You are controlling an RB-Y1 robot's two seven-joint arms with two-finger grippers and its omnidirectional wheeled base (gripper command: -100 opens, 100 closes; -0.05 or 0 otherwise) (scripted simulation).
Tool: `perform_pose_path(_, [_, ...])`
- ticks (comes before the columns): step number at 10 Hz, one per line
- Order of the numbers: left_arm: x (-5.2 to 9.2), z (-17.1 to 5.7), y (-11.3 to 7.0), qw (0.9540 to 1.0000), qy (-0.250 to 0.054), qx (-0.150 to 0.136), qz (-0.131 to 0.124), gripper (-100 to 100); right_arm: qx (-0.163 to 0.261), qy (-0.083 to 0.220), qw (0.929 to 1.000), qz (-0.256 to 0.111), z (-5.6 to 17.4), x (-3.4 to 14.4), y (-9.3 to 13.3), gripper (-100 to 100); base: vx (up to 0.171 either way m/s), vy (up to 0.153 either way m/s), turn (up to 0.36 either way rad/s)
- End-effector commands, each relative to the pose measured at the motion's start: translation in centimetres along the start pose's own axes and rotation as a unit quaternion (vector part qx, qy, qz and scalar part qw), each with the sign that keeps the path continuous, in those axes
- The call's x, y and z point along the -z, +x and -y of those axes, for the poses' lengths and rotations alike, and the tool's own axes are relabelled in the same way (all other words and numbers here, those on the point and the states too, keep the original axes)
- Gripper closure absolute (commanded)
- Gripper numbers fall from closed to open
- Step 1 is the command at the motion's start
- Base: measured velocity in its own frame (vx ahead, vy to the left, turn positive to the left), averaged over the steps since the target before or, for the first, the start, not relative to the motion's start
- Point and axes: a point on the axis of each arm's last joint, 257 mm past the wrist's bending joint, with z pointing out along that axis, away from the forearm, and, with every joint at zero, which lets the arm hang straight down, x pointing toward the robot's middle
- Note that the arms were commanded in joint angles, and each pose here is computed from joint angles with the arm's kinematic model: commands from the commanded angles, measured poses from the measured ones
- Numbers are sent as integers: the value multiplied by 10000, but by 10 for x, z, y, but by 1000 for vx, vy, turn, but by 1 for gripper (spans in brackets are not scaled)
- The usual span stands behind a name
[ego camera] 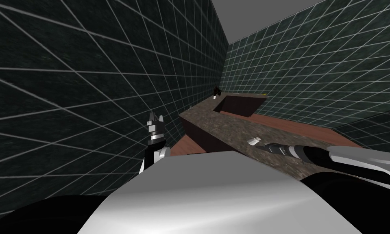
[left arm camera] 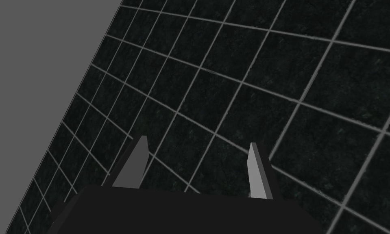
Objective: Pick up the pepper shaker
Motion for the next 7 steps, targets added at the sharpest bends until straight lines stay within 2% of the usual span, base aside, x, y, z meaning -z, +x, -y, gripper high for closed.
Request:
perform_pose_path(1, [0, 0, 0, 10000, 0, 0, 0, 0, -52, 39, 10000, 6, 0, -4, 12, -100, -2, -4, 32])
perform_pose_path(2, [0, 0, 0, 10000, 0, 0, 0, 0, -34, 28, 10000, 6, 1, -1, 6, -100, 0, 0, 0])
perform_pose_path(3, [0, 0, 0, 10000, 0, 0, 0, 0, -34, 31, 10000, 4, 2, -1, 7, 100, 0, 0, 0])
perform_pose_path(7, [0, 0, 0, 10000, 0, 0, 0, 0, -33, 31, 10000, 4, 2, -1, 7, 100, 0, 0, 0])
